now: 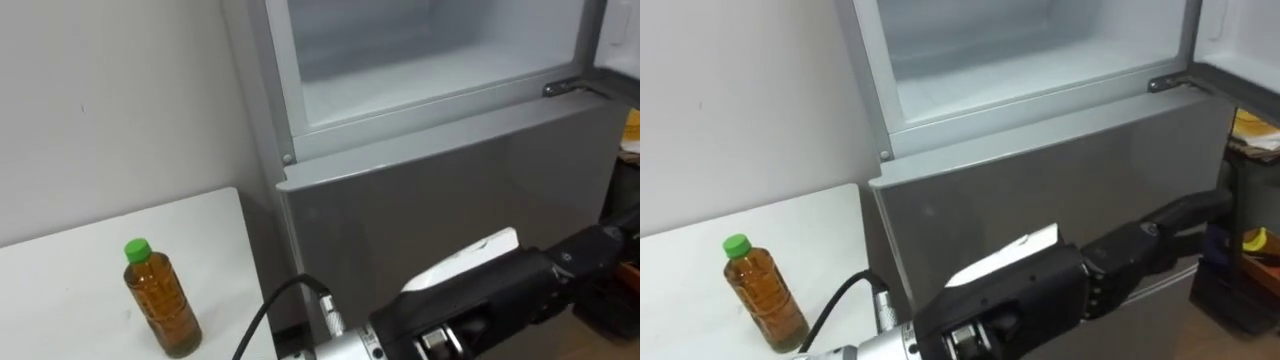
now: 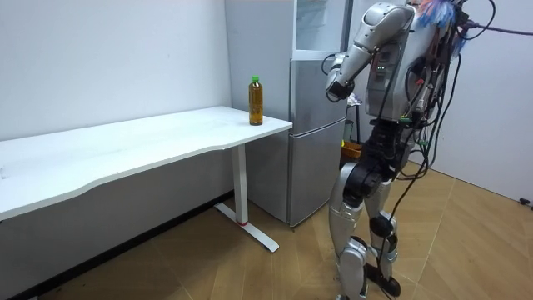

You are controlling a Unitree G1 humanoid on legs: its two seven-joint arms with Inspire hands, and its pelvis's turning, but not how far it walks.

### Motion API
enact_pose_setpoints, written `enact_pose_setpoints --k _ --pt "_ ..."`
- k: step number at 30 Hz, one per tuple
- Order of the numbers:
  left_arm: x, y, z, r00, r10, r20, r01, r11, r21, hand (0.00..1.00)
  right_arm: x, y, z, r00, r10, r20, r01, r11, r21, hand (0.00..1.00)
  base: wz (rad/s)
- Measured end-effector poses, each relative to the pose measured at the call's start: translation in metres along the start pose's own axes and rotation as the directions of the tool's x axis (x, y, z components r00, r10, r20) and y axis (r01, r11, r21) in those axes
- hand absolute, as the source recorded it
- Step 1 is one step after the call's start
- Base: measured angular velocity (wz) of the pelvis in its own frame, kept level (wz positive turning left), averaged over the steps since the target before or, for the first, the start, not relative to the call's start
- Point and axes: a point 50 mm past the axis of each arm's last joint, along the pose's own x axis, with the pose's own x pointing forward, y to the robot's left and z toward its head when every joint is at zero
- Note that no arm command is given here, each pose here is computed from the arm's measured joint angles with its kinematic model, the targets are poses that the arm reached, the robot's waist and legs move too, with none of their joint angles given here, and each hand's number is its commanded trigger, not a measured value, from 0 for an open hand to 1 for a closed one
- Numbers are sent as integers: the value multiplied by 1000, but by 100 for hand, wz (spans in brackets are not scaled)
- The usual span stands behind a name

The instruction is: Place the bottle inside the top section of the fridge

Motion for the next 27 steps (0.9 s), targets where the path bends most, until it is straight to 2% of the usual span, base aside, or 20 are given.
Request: enact_pose_setpoints --k 13,16,19,22,25,27 --pt "-2 4 -10 999 13 -44 -14 1000 -19 0 0 1 1 1000 5 -2 -5 1000 -16 0 0" --pt "-6 9 -9 998 35 -52 -35 999 -3 0 0 1 -1 1000 3 -5 -3 1000 1 0 0" --pt "-13 19 -6 995 86 -50 -85 996 17 0 -1 0 -5 1000 0 -13 0 1000 16 0 0" --pt "-26 30 -1 981 191 -35 -190 981 46 0 -1 -1 -7 1000 -3 -14 3 1000 -1 0 0" --pt "-43 41 13 950 313 11 -312 943 114 0 -3 -5 -16 1000 -21 -23 22 1000 11 0 0" --pt "-63 50 26 904 422 72 -429 888 169 0 -4 -6 -24 999 -33 -31 34 999 25 0 5"
